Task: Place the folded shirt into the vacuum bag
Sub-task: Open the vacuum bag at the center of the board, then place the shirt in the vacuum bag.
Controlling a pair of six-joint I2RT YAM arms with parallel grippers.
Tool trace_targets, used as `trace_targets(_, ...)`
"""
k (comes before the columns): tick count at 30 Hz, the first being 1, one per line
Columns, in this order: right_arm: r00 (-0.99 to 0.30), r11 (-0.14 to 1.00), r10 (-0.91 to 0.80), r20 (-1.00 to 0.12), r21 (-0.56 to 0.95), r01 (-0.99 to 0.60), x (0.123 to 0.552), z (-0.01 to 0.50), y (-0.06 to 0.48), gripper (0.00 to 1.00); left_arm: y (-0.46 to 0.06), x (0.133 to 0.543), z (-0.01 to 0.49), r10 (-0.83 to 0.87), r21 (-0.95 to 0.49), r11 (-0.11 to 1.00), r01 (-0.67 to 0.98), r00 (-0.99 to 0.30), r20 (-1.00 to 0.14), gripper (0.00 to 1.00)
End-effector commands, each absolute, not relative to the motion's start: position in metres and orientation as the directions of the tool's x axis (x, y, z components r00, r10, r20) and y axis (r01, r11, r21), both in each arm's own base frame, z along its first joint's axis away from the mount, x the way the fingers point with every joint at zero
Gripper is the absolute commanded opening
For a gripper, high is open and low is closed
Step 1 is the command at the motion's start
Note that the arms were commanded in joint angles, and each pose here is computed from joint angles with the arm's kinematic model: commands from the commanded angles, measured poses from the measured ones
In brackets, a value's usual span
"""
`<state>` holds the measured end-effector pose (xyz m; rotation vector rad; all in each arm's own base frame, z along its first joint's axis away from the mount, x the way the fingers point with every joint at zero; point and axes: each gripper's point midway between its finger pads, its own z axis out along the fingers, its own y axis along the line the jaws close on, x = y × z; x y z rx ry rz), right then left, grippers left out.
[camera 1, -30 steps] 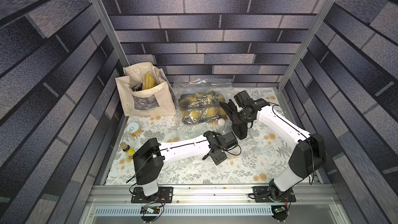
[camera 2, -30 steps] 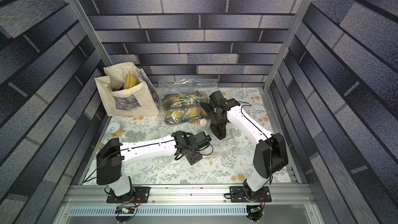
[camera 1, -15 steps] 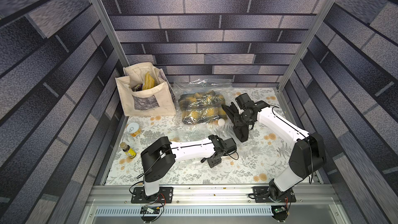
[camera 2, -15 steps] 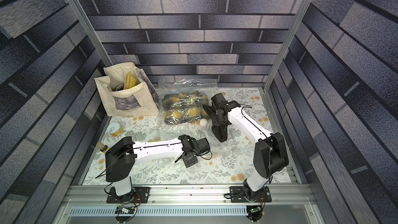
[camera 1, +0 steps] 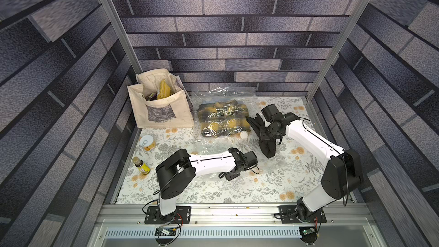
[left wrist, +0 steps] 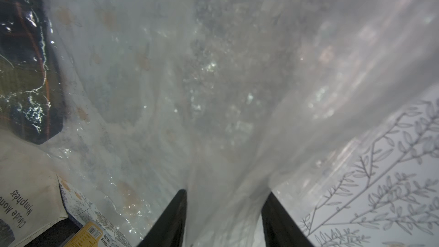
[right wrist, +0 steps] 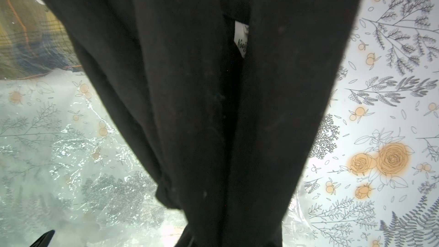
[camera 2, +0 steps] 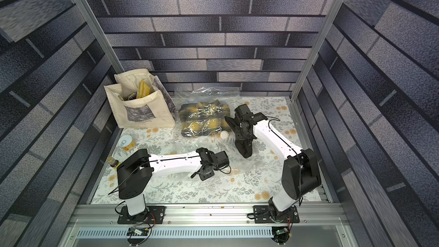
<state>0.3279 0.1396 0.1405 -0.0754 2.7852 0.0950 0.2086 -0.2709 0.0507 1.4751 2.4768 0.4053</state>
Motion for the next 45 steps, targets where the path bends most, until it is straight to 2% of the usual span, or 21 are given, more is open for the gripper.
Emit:
trace_targets(1, -0.921, 0.997, -0.007, -0.389, 0.07, -0.037, 0.318, 0.159, 0.126, 0.0, -0.282, 0.223, 0.084, 0.855, 0.317, 0.519, 0.794, -0.483, -0.189, 0.35)
trace_targets(4, -0.917, 0.994, 0.01, -0.399, 0.101, -0.033, 0.299, 0.172, 0.12, 0.0, -0.297, 0.232, 0.105, 0.787, 0.192, 0.605, 0.772, -0.546, -0.286, 0.21)
trace_targets(8, -0.917, 0.981, 0.013, -0.399, 0.184, -0.067, 0.269, 0.196, 0.123, 0.0, -0.313, 0.254, 0.134, 0.673, 0.034, 0.694, 0.72, -0.631, -0.386, 0.11)
trace_targets(13, -0.93, 0.9, -0.011, -0.367, 0.401, -0.169, 0.219, 0.224, 0.152, 0.0, -0.333, 0.286, 0.17, 0.569, -0.071, 0.741, 0.668, -0.68, -0.462, 0.06)
trace_targets(18, -0.929, 0.799, -0.108, -0.353, 0.526, -0.293, 0.174, 0.244, 0.18, 0.0, -0.338, 0.322, 0.195, 0.466, -0.124, 0.793, 0.596, -0.726, -0.506, 0.01)
trace_targets(22, -0.909, 0.72, -0.175, -0.379, 0.58, -0.38, 0.156, 0.261, 0.202, 0.0, -0.337, 0.346, 0.212, 0.381, -0.178, 0.823, 0.54, -0.756, -0.533, 0.0)
trace_targets(26, -0.877, 0.683, -0.306, -0.371, 0.556, -0.474, 0.141, 0.252, 0.231, 0.0, -0.34, 0.359, 0.228, 0.329, -0.219, 0.826, 0.519, -0.76, -0.561, 0.0)
trace_targets(29, -0.876, 0.703, -0.366, -0.314, 0.524, -0.481, 0.138, 0.222, 0.242, 0.0, -0.339, 0.366, 0.241, 0.304, -0.231, 0.827, 0.512, -0.754, -0.582, 0.0)
trace_targets(37, -0.934, 0.889, -0.304, -0.187, 0.298, -0.349, 0.164, 0.14, 0.214, 0.0, -0.356, 0.345, 0.273, 0.332, -0.241, 0.77, 0.59, -0.694, -0.64, 0.0)
trace_targets(42, -0.951, 0.945, -0.279, -0.133, 0.139, -0.297, 0.179, 0.108, 0.198, 0.0, -0.367, 0.321, 0.289, 0.372, -0.207, 0.739, 0.641, -0.644, -0.668, 0.0)
trace_targets(45, -0.942, 0.924, -0.293, -0.164, 0.206, -0.323, 0.179, 0.113, 0.219, 0.0, -0.366, 0.315, 0.29, 0.357, -0.222, 0.737, 0.639, -0.646, -0.674, 0.0)
